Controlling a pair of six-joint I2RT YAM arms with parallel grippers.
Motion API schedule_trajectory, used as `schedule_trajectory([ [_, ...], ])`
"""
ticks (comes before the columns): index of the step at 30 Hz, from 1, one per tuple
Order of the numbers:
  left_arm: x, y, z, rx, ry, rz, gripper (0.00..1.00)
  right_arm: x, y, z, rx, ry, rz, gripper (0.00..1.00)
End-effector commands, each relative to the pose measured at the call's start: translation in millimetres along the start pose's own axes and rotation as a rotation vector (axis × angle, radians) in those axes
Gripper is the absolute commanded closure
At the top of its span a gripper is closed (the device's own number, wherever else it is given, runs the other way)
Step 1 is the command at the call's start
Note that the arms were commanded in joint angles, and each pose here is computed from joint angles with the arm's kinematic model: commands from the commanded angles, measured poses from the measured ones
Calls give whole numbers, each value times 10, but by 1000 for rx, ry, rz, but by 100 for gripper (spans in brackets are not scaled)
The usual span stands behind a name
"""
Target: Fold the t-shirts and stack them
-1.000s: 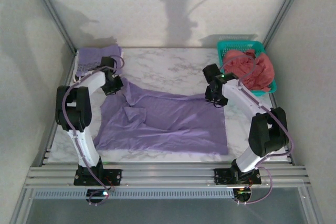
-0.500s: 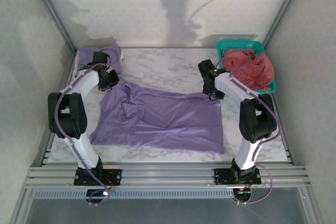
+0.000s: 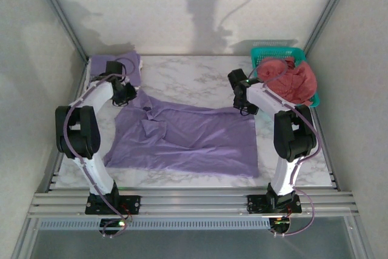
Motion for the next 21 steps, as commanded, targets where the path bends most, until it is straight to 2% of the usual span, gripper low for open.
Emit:
schedule_trajectory([
  [1,-45,112,96,15,-6,20,79,46,-31,-26,12,24,-8,46],
  [5,-108,187,130,17,-13,40,79,60,-32,-26,14,23,-8,46],
  [13,-128,219,86,9,-10,45,100,60,-19,-84,8,26,-5,46],
  [21,25,-143,-112,-55,-11,-25,100,102,54,-95,-19,83,-15,47],
])
Point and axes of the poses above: each hand's point on the last joint's axis, 136 mm out from that joint toward the fingers, its own y axis out along the fingers, its own z axis along the line the jaws close on, x = y × z, the point moved 2 cm from there along -y, back along the fingers, and after that the axes turned 15 degrees about -y, right-handed, at the moved point
